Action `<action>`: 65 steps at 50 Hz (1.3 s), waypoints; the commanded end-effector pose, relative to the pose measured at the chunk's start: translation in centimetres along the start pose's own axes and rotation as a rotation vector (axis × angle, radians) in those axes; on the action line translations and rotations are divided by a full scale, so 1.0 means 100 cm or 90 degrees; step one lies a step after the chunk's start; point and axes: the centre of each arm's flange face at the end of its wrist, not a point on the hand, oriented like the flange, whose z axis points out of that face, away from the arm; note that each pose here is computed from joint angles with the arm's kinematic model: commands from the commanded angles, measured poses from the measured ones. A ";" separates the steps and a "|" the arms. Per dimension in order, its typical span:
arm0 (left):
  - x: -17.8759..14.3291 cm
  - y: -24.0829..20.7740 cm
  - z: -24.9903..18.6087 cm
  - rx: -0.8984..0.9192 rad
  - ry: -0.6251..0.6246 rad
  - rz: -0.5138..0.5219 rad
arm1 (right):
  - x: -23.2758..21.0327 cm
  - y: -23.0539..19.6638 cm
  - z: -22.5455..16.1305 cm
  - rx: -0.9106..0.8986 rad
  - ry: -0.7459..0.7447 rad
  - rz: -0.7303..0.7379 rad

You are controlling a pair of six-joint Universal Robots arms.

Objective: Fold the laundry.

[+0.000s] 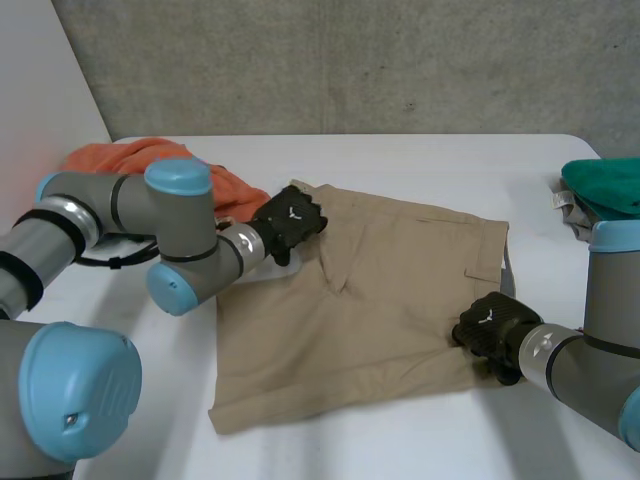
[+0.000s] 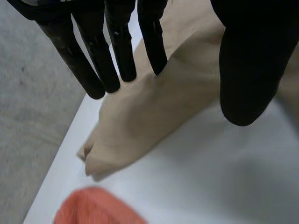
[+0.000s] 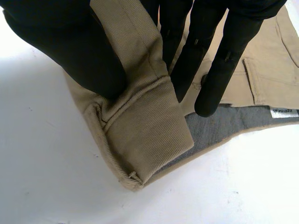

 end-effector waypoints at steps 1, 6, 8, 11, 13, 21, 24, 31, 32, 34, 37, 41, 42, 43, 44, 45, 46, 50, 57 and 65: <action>-0.003 0.013 0.002 -0.018 -0.016 0.002 | 0.003 0.000 0.001 0.003 0.008 0.002; -0.005 0.004 -0.003 -0.032 -0.030 0.014 | 0.002 -0.001 0.000 0.004 0.007 0.002; -0.007 -0.001 -0.008 -0.058 -0.050 0.027 | 0.001 -0.001 0.000 0.004 0.005 0.002; -0.011 -0.001 -0.015 -0.094 -0.071 0.039 | 0.001 -0.001 0.000 0.005 0.007 0.000; -0.013 0.001 -0.023 -0.126 -0.082 0.047 | 0.002 -0.001 0.000 0.005 0.008 0.000; -0.016 0.002 -0.039 -0.152 -0.078 0.033 | 0.003 -0.002 -0.002 0.007 0.010 -0.002; -0.021 -0.010 -0.037 -0.112 -0.089 0.024 | 0.004 -0.002 -0.002 0.008 0.013 0.000; -0.025 -0.039 -0.026 0.032 -0.090 -0.052 | 0.006 -0.003 -0.003 0.010 0.019 0.003; -0.024 -0.043 -0.025 0.053 -0.076 -0.065 | 0.007 -0.003 -0.004 0.011 0.020 0.003; -0.022 -0.049 -0.022 0.092 -0.048 -0.085 | 0.006 -0.003 -0.003 0.010 0.019 0.005; -0.014 -0.054 -0.017 0.130 0.005 -0.118 | 0.008 -0.002 -0.003 0.009 0.021 0.006; -0.005 -0.051 -0.007 0.127 0.024 -0.115 | 0.009 -0.002 -0.003 0.009 0.022 0.007; -0.004 -0.050 -0.005 0.127 0.027 -0.112 | 0.009 -0.002 -0.003 0.009 0.022 0.008; 0.000 -0.049 -0.001 0.128 0.036 -0.101 | 0.009 -0.001 -0.003 0.008 0.023 0.010; 0.004 -0.049 0.001 0.128 0.044 -0.095 | 0.009 -0.001 -0.003 0.008 0.023 0.011; 0.006 -0.048 0.002 0.129 0.050 -0.090 | 0.010 -0.001 -0.003 0.008 0.023 0.011; 0.010 -0.047 0.004 0.129 0.057 -0.086 | 0.010 -0.001 -0.003 0.008 0.023 0.012; 0.025 -0.046 0.010 0.134 0.083 -0.051 | 0.010 0.000 -0.003 0.008 0.023 0.014; 0.040 -0.042 0.014 0.129 0.101 -0.010 | 0.011 0.001 -0.003 0.006 0.023 0.017; 0.039 -0.030 0.016 0.108 0.084 0.036 | 0.011 0.000 -0.003 0.011 0.019 0.020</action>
